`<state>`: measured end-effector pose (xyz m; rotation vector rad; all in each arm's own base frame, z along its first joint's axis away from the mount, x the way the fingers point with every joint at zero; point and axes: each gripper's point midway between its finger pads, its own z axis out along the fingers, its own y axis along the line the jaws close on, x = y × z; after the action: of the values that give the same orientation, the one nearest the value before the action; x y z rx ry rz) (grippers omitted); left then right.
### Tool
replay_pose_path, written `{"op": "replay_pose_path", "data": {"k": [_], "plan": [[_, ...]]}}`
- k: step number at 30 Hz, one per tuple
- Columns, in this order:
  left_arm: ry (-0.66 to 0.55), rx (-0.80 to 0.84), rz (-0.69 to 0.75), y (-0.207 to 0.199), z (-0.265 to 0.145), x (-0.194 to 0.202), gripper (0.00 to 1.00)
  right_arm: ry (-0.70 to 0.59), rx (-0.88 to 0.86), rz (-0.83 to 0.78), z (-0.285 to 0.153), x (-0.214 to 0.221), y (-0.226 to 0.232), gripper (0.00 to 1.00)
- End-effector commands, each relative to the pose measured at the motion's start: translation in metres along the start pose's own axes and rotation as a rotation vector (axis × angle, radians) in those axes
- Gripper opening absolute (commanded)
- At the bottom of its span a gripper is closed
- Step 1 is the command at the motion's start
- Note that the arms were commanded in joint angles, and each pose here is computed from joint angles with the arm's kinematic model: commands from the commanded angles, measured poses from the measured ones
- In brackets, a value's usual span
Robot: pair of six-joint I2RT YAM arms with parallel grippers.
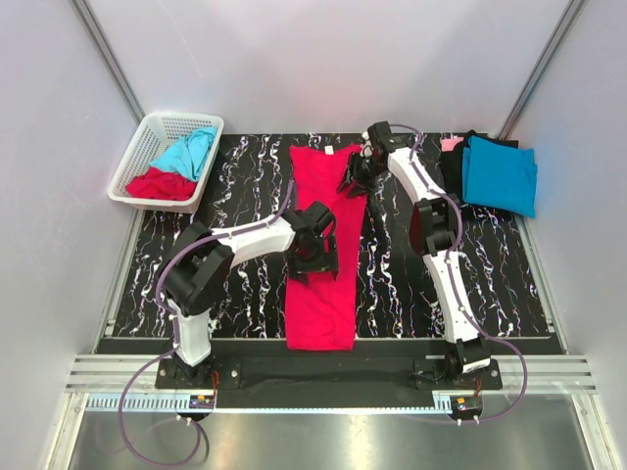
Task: Fold and stack the t-shirts
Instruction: Fold the tshirt
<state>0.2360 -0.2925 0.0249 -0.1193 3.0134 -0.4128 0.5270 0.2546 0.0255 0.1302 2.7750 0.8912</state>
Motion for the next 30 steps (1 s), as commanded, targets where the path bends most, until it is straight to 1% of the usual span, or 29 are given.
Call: {"op": "replay_pose_path", "data": {"k": [1, 5, 9, 11, 14, 15, 16, 17, 19, 20, 22, 23, 25, 26, 27, 28, 29, 30], "plan": [[0.064, -0.133, 0.035, 0.036, 0.023, 0.014, 0.84, -0.049, 0.149, 0.008, 0.018, -0.017, -0.069, 0.52], [0.026, -0.076, 0.060, 0.025, 0.010, 0.010, 0.84, -0.053, 0.085, -0.039, 0.011, -0.021, -0.052, 0.52], [-0.012, 0.004, 0.090, 0.009, -0.017, 0.010, 0.84, -0.063, 0.014, -0.066, -0.005, -0.026, -0.029, 0.53], [-0.039, 0.064, 0.114, -0.004, -0.037, 0.013, 0.84, -0.073, -0.022, -0.076, -0.017, -0.028, -0.014, 0.53], [-0.096, 0.144, 0.152, -0.018, -0.069, 0.014, 0.84, -0.048, -0.154, -0.111, -0.039, -0.023, 0.020, 0.55], [-0.110, 0.168, 0.170, -0.022, -0.078, 0.014, 0.84, -0.008, -0.264, -0.120, -0.048, -0.016, 0.040, 0.55], [-0.124, 0.186, 0.179, -0.025, -0.086, 0.015, 0.84, 0.000, -0.306, -0.126, -0.055, -0.014, 0.051, 0.55], [-0.158, 0.227, 0.188, -0.030, -0.103, 0.013, 0.84, -0.004, -0.337, -0.124, -0.067, -0.015, 0.063, 0.54], [-0.195, 0.250, 0.204, -0.032, -0.117, 0.011, 0.85, -0.008, -0.361, -0.137, -0.082, -0.012, 0.077, 0.54], [-0.227, 0.250, 0.201, -0.029, -0.125, 0.010, 0.86, -0.027, -0.354, -0.149, -0.097, -0.012, 0.085, 0.54], [-0.250, 0.231, 0.190, -0.022, -0.131, 0.009, 0.86, -0.054, -0.324, -0.162, -0.111, -0.009, 0.090, 0.54], [-0.269, 0.204, 0.172, -0.014, -0.133, 0.009, 0.87, -0.097, -0.238, -0.160, -0.124, -0.007, 0.085, 0.53], [-0.263, 0.156, 0.143, 0.002, -0.125, 0.013, 0.87, -0.141, -0.126, -0.171, -0.137, 0.000, 0.073, 0.54], [-0.263, 0.131, 0.108, 0.015, -0.119, 0.017, 0.87, -0.170, -0.015, -0.169, -0.147, 0.014, 0.060, 0.54], [-0.283, 0.107, 0.087, 0.023, -0.116, 0.016, 0.87, -0.189, 0.034, -0.164, -0.154, 0.022, 0.052, 0.54], [-0.290, 0.094, 0.071, 0.030, -0.112, 0.019, 0.87, -0.207, 0.073, -0.157, -0.160, 0.031, 0.046, 0.54], [-0.315, 0.117, 0.045, 0.029, -0.109, 0.016, 0.88, -0.238, 0.116, -0.150, -0.171, 0.052, 0.035, 0.55], [-0.322, 0.128, 0.025, 0.032, -0.106, 0.016, 0.88, -0.249, 0.123, -0.138, -0.175, 0.065, 0.031, 0.55]]}}
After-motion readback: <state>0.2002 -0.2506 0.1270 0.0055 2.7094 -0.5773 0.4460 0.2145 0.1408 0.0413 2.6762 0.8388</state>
